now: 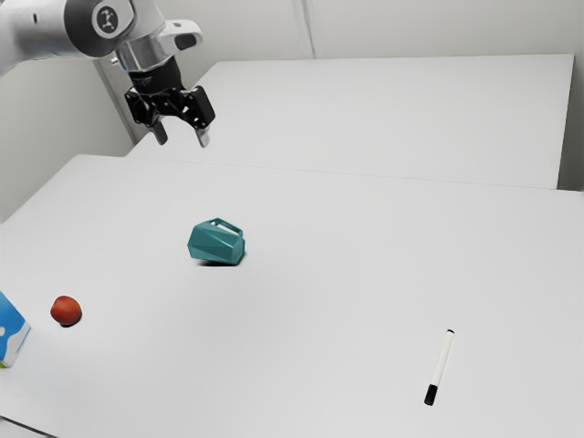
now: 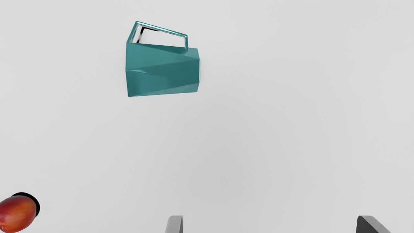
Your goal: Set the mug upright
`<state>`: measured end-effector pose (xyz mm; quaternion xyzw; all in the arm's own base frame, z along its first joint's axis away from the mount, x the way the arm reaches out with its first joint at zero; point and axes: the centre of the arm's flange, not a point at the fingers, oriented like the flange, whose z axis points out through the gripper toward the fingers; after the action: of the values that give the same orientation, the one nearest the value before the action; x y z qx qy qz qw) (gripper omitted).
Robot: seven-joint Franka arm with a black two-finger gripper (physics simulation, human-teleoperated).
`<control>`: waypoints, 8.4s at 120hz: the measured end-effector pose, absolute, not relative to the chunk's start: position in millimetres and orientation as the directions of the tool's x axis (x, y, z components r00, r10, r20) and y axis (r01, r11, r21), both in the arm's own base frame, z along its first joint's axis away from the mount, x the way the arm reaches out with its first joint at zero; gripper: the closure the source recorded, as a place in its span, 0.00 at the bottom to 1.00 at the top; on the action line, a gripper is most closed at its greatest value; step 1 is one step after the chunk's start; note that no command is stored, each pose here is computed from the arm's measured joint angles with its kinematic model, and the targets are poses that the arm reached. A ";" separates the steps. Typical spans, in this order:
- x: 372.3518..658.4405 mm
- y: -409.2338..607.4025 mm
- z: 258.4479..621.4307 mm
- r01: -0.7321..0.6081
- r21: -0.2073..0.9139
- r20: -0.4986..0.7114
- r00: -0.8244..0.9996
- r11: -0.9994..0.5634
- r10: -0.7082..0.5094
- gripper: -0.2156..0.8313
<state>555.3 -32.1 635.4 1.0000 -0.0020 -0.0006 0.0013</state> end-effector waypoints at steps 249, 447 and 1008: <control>616.8 207.1 310.3 0.080 0.700 0.019 0.991 -0.710 0.130 0.23; 602.1 150.4 350.5 -0.109 0.805 0.142 0.990 -0.583 0.011 0.94; 569.8 -56.8 583.3 -0.118 0.115 0.044 0.993 -0.986 -0.113 0.23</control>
<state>569.8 -56.8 583.3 0.9964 -0.0578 0.0189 0.0588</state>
